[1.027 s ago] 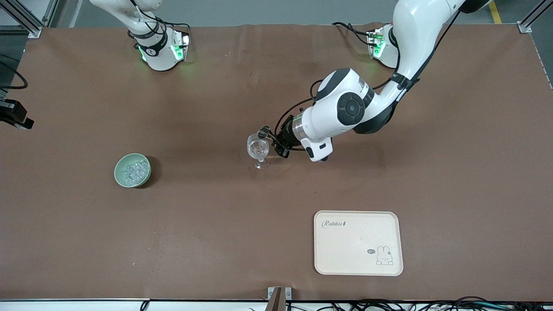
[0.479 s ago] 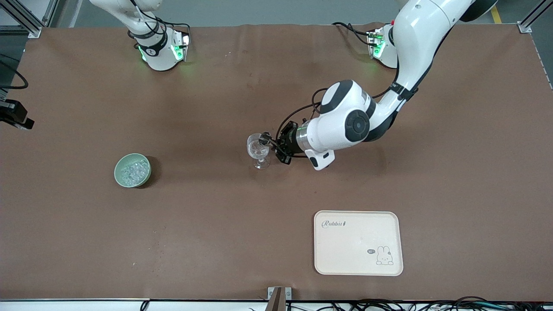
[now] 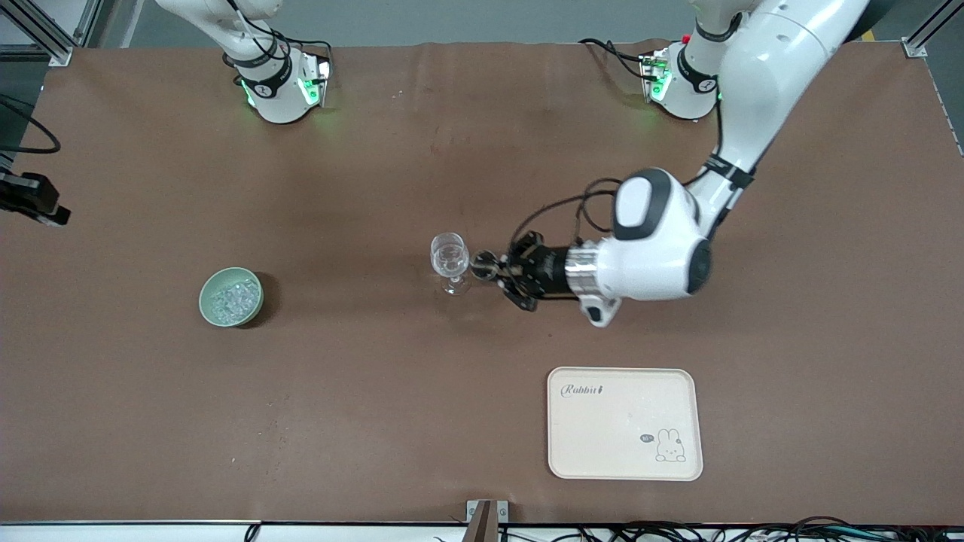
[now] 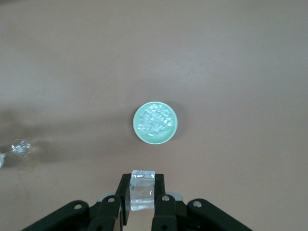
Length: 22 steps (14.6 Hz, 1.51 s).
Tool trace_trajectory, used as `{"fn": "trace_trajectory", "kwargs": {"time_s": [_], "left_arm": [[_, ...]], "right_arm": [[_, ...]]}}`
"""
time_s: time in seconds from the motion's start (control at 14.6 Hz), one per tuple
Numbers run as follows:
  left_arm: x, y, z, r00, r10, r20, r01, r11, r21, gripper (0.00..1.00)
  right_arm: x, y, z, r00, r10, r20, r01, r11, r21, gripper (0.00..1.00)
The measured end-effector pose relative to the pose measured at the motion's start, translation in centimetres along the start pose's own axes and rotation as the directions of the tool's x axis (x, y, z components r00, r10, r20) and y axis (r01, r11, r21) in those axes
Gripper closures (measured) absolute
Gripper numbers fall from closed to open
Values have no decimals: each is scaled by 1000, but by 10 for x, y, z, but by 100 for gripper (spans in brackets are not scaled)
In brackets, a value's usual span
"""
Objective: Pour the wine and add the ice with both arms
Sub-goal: 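Place the jigger on the white tray while the right gripper carries ice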
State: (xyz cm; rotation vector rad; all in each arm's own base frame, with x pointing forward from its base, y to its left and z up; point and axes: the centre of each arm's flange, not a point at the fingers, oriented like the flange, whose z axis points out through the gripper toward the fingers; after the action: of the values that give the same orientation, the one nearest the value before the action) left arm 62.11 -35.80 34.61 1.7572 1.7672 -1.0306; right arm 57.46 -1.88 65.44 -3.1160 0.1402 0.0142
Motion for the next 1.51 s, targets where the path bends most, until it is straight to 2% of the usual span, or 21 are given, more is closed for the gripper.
{"fn": "trace_trajectory", "kwargs": {"time_s": [0.21,0.41,0.55,0.68,0.89,1.23,1.51], "left_arm": [[55,41,-42,995,-72,75,76,996,-52,79],[111,80,-75,973,-143,180,163,981,-103,79],[158,99,-97,958,-133,252,174,974,-144,79],[202,109,-111,954,-84,287,142,972,-187,79],[244,117,-114,958,-29,286,99,967,-235,79],[280,129,-108,973,38,228,43,940,-339,79],[315,133,-97,974,81,212,7,924,-382,79]], "right_arm": [[-10,-80,2,1000,-10,2,10,1000,6,77],[-26,-168,15,999,-31,12,31,999,5,77],[-30,-213,36,998,-50,28,50,999,2,77],[-31,-260,63,999,-43,27,42,999,7,77],[-32,-330,111,1000,3,3,-3,1000,31,77],[-51,-404,189,995,77,59,-77,997,-1,77],[-75,-442,232,993,69,100,-66,997,-37,77]]}}
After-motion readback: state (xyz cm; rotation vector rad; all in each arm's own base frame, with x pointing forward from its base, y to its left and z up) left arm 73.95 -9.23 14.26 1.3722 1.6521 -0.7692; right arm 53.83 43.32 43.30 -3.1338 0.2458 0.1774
